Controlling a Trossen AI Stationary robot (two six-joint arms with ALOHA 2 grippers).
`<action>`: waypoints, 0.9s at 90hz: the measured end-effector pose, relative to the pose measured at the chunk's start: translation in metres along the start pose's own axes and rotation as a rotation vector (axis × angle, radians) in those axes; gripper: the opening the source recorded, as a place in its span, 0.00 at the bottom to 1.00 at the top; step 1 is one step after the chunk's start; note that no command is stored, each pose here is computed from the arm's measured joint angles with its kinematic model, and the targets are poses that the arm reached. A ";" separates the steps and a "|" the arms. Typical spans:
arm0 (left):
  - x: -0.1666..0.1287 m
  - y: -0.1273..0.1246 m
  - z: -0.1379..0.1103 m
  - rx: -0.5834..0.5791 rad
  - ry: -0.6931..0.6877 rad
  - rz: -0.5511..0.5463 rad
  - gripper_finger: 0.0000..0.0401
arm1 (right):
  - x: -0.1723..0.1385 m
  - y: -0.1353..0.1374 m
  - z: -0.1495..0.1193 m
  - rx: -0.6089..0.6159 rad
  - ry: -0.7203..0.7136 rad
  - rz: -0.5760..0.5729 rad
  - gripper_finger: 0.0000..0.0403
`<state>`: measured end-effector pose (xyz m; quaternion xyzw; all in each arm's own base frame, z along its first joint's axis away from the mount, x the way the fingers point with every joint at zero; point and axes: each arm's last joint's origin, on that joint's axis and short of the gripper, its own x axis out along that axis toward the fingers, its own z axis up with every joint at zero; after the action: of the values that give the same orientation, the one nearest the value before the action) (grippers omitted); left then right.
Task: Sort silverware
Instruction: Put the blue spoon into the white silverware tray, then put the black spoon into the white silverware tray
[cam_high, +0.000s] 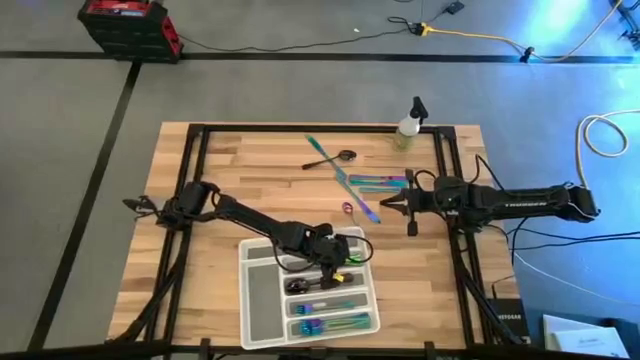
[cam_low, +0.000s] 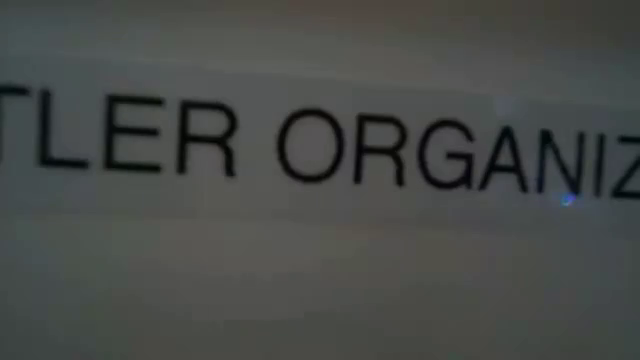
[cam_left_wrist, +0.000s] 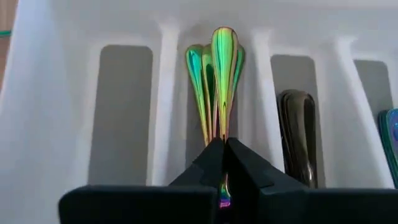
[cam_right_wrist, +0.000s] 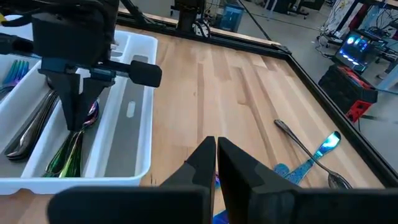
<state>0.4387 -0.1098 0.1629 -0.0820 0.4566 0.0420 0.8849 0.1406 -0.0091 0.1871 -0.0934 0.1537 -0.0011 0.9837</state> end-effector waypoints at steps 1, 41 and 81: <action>0.000 0.000 0.000 -0.001 0.000 0.001 0.01 | 0.000 0.000 0.000 0.000 0.000 0.000 0.00; -0.013 0.000 0.011 0.097 -0.090 0.078 0.15 | 0.000 0.000 0.000 0.000 0.000 0.000 0.00; -0.076 0.150 0.068 0.192 -0.170 0.411 0.12 | 0.000 0.000 -0.001 0.000 0.009 0.002 0.00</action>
<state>0.4268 0.0501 0.2481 0.1008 0.3893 0.1845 0.8968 0.1403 -0.0091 0.1864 -0.0935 0.1581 -0.0005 0.9830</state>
